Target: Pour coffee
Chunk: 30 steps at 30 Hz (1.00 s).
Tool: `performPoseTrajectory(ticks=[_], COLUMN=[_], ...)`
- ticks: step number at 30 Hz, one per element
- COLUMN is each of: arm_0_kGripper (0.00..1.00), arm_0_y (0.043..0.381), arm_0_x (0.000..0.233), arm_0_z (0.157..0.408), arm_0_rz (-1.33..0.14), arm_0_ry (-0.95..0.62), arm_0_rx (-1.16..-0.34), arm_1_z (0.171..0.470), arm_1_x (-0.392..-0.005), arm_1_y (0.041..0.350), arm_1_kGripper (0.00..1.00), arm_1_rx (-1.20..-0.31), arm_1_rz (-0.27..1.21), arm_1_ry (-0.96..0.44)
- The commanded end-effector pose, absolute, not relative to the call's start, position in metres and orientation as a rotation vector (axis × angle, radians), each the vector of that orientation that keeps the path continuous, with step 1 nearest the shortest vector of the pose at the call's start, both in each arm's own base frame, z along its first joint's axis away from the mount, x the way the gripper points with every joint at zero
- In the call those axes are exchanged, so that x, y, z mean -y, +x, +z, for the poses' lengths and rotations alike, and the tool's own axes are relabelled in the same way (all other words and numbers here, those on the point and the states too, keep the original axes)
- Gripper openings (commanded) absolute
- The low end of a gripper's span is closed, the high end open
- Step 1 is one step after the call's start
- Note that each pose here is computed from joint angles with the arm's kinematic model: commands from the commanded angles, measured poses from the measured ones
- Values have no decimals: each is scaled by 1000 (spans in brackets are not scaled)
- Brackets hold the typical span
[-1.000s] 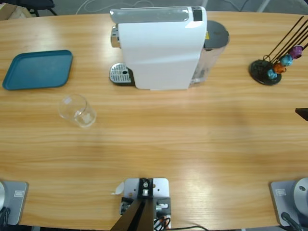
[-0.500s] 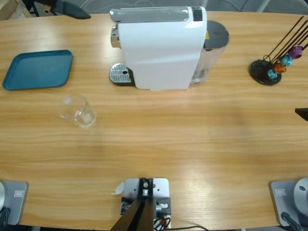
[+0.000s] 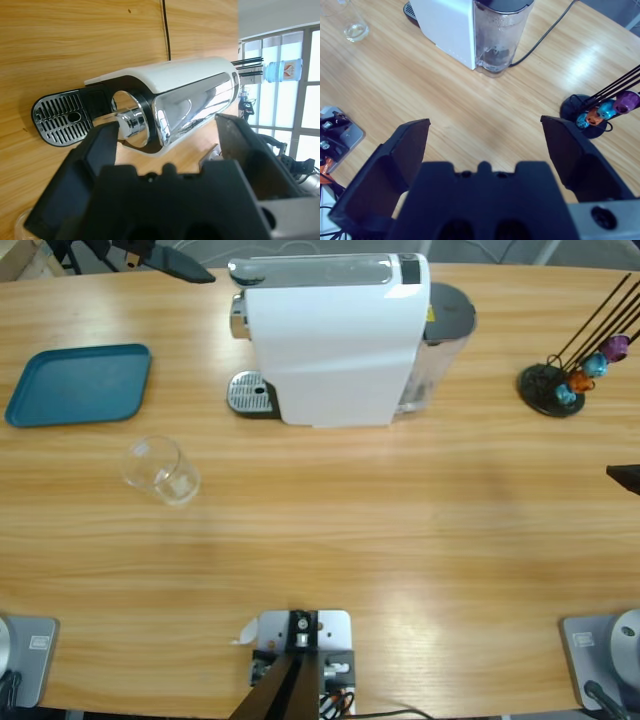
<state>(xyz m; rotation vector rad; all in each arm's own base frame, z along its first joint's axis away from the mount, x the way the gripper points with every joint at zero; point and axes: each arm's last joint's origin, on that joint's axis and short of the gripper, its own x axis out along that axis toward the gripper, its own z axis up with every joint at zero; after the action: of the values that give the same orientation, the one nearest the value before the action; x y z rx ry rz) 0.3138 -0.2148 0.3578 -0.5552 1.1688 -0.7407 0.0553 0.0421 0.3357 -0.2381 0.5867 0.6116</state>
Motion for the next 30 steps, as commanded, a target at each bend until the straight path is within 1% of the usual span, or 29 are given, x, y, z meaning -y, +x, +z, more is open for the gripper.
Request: performPoseTrajectory(ticks=[1,2,4,5,12,13,14,18,25,28,30], arm_0_kGripper=[380,258,155,140,137,100,8,0,0,0,0], arm_0_y=[318,317,317,317,315,315,315,314,311,309,309], arm_0_x=[221,221,221,221,229,229,228,228,227,227,230], arm_0_z=[328,330,331,330,322,321,321,319,330,338,348], arm_0_rz=[-713,-714,-719,-720,-730,-731,-731,-732,-753,-773,-822], arm_0_ry=[-546,-546,-548,-548,-537,-539,-540,-539,-541,-542,-556], arm_0_rx=[-1257,-1252,-1251,-1254,-1285,-1290,-1293,-1297,-1265,-1245,-1208], arm_1_z=[329,329,329,329,329,329,329,329,329,329,329], arm_1_x=[-46,-46,-46,-46,-45,-46,-46,-45,-44,-44,-44], arm_1_y=[62,62,62,62,61,62,62,61,60,60,59], arm_1_kGripper=[1000,1000,1000,1000,1000,1000,1000,1000,1000,1000,1000], arm_1_rx=[-636,-636,-638,-638,-636,-637,-637,-633,-629,-627,-626], arm_1_rz=[584,584,584,584,584,584,584,584,585,585,585], arm_1_ry=[-246,-246,-247,-247,-246,-246,-246,-245,-243,-242,-242])
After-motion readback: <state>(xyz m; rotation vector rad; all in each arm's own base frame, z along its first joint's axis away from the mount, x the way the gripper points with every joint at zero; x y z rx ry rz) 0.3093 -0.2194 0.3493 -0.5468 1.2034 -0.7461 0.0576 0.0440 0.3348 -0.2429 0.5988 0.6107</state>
